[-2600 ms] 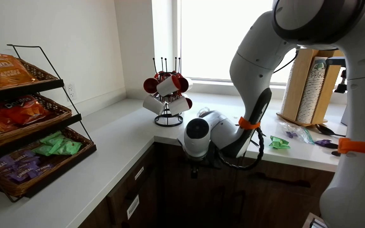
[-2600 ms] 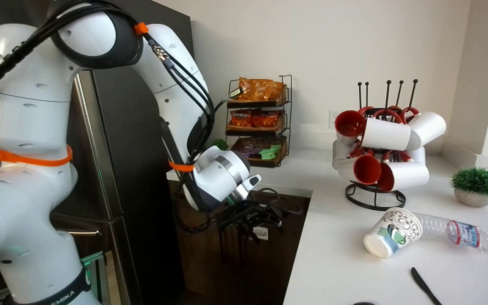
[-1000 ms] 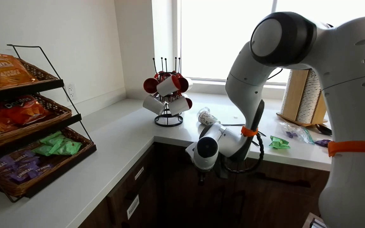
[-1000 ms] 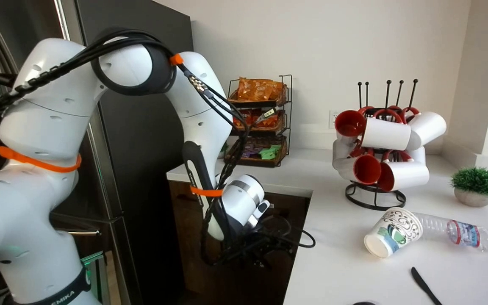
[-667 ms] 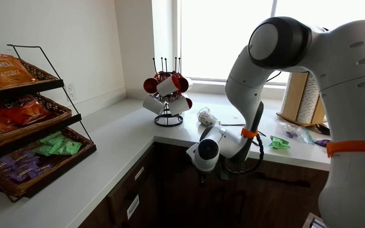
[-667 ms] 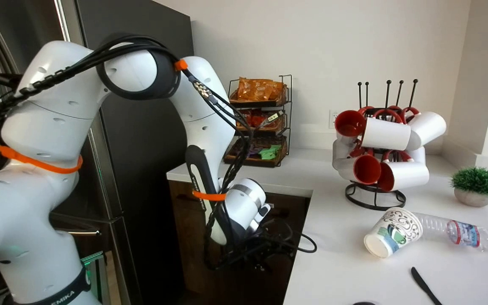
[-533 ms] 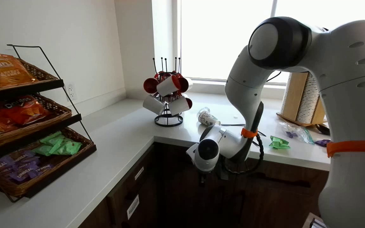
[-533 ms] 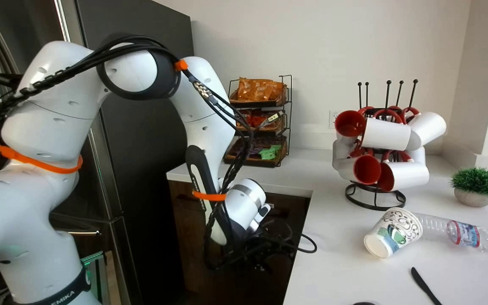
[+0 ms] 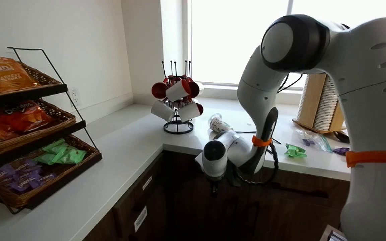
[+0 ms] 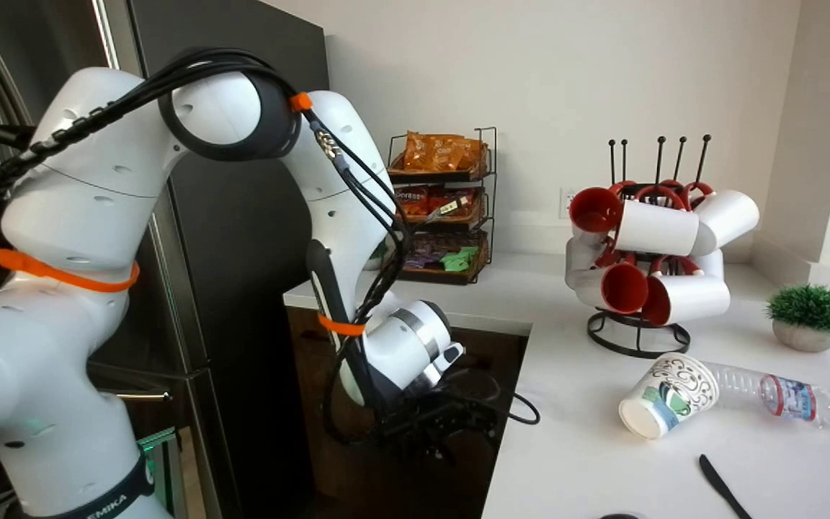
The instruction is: Open the top drawer
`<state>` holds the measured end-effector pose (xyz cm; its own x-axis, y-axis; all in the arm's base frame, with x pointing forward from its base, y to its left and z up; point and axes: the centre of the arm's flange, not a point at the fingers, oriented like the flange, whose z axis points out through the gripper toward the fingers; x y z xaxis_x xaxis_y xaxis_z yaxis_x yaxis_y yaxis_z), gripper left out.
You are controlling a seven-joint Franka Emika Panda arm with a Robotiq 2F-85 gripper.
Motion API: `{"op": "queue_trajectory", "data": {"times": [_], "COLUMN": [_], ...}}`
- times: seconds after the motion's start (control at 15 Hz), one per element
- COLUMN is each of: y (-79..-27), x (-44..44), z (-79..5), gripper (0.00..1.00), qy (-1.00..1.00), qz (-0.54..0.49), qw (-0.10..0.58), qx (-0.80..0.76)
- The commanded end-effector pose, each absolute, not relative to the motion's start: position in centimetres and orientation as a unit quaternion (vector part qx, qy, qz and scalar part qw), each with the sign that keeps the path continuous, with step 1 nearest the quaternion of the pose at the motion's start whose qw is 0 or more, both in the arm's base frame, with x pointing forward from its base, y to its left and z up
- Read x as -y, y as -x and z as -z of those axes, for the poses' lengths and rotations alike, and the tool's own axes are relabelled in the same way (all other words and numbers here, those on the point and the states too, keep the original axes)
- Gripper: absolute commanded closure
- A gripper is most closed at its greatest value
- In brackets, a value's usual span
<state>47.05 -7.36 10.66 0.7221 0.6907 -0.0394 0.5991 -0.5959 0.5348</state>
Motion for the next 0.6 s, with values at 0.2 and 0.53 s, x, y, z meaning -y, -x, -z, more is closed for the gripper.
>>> {"op": "queue_trajectory", "data": {"times": [0.2,0.53], "y": [-42.9,-44.0], "x": [4.3,3.7], "z": [-9.1,-10.4], "gripper": [0.00,0.00], "qy": [-0.918,-0.919], "qz": [0.006,-0.051], "qw": [0.153,0.189], "qx": [-0.367,-0.342]}}
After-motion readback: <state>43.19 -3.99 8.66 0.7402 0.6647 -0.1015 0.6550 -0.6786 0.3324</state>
